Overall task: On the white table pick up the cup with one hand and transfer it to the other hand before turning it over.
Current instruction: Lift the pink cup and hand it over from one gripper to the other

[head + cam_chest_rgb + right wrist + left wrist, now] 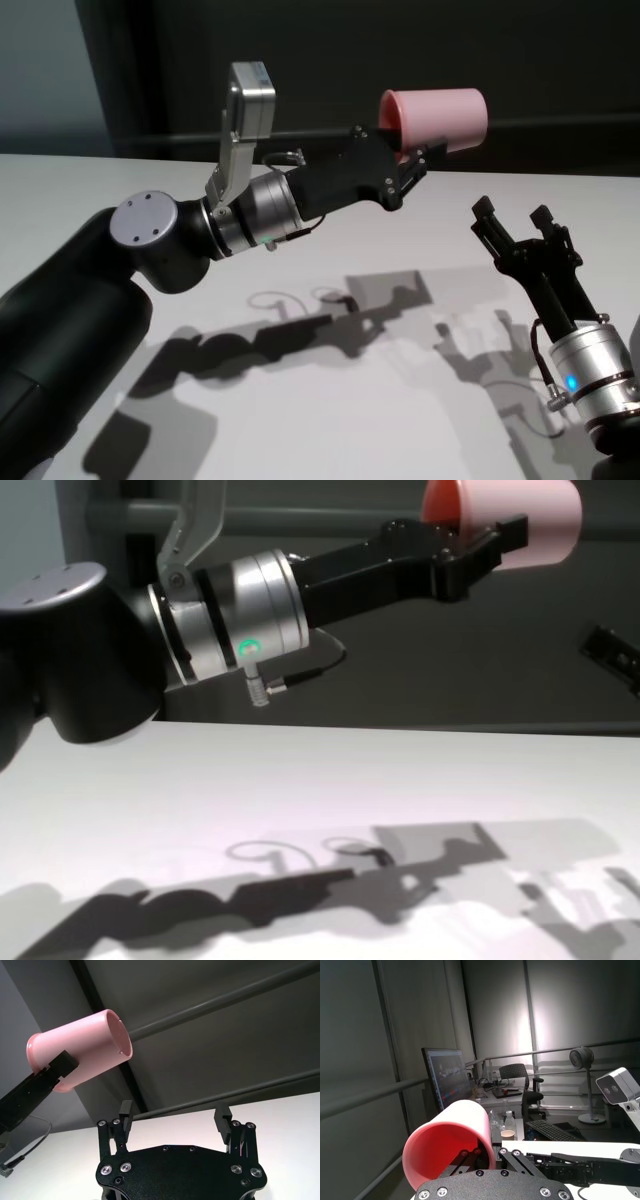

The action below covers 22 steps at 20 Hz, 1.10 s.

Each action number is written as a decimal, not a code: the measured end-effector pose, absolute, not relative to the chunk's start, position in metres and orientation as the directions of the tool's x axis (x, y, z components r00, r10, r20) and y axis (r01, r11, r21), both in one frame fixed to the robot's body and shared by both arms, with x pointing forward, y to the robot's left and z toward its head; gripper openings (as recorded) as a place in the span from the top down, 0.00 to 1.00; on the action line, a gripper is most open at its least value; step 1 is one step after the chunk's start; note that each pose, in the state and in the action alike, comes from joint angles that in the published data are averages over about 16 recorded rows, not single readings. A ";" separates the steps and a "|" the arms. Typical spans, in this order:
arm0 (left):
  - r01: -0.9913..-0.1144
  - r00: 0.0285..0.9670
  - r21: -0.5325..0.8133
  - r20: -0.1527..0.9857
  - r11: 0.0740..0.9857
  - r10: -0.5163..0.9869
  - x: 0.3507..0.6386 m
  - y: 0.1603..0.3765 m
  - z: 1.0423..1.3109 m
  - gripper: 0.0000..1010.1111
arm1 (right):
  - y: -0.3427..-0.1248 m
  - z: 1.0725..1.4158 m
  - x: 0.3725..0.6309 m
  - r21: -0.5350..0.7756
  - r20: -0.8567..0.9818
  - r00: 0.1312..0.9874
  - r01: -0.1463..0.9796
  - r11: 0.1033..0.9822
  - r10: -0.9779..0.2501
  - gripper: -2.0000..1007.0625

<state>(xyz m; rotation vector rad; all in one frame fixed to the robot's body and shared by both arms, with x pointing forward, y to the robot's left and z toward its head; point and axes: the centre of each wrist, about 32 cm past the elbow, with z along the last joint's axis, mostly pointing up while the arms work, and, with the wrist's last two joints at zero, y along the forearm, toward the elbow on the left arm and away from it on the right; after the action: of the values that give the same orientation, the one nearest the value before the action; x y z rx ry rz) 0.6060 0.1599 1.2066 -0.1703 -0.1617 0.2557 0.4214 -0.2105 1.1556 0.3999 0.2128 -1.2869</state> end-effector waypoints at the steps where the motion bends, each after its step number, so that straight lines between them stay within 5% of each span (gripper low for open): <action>1: -0.237 0.955 -0.187 0.137 0.953 0.264 0.606 0.160 1.207 0.95 | -0.212 1.156 0.421 0.182 -0.399 0.283 0.957 0.227 -0.872 0.01; 22: -0.237 0.955 -0.187 0.137 0.953 0.264 0.606 0.160 1.207 0.95 | -0.220 1.154 0.436 0.426 -0.774 0.507 0.860 0.281 -0.379 0.01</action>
<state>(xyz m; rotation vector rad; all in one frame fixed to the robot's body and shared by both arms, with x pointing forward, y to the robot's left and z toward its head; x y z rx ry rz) 0.6060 0.1599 1.2066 -0.1703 -0.1618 0.2557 0.4358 -0.2204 1.1544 0.9505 0.6042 -0.9005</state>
